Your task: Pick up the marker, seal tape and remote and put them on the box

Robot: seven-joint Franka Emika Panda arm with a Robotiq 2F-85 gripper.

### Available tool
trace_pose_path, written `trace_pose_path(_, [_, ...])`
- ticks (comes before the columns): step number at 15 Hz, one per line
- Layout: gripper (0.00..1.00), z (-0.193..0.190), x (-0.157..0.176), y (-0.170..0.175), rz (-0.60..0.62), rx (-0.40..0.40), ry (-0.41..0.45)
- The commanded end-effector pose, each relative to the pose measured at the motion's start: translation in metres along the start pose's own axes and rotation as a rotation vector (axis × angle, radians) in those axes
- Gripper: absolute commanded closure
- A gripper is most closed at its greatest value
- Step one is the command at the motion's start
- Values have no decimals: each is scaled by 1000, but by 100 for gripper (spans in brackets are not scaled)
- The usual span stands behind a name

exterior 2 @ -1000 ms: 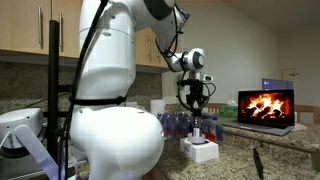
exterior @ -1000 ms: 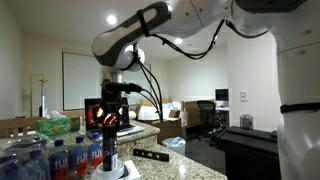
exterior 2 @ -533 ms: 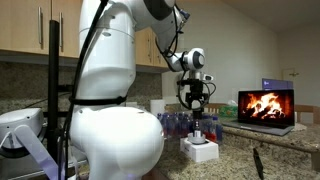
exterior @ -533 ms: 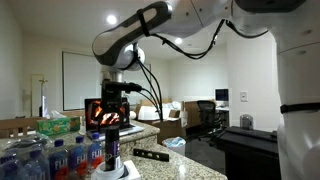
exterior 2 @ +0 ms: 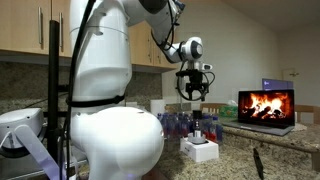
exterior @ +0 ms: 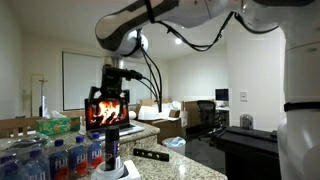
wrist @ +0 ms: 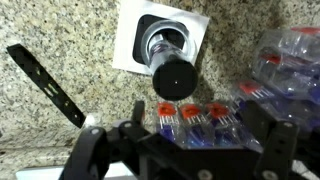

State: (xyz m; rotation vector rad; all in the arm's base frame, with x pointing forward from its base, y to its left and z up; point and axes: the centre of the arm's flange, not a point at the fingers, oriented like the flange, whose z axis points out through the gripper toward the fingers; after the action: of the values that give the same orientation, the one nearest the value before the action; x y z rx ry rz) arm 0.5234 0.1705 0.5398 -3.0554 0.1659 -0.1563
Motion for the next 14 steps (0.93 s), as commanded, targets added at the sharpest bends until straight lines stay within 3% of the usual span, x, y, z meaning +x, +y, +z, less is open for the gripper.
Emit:
trace_pose_path(1, [0, -49, -29, 54, 148, 0, 92])
trace_pose_path(5, [0, -68, -20, 156, 246, -3, 139])
trace_pose_path(8, [0, -50, 10, 239, 280, -76, 123])
trace_pose_path(11, [0, -2, 42, 295, 162, -104, 15])
trace_pose_path(14, [0, 64, 75, 310, 29, -79, -77])
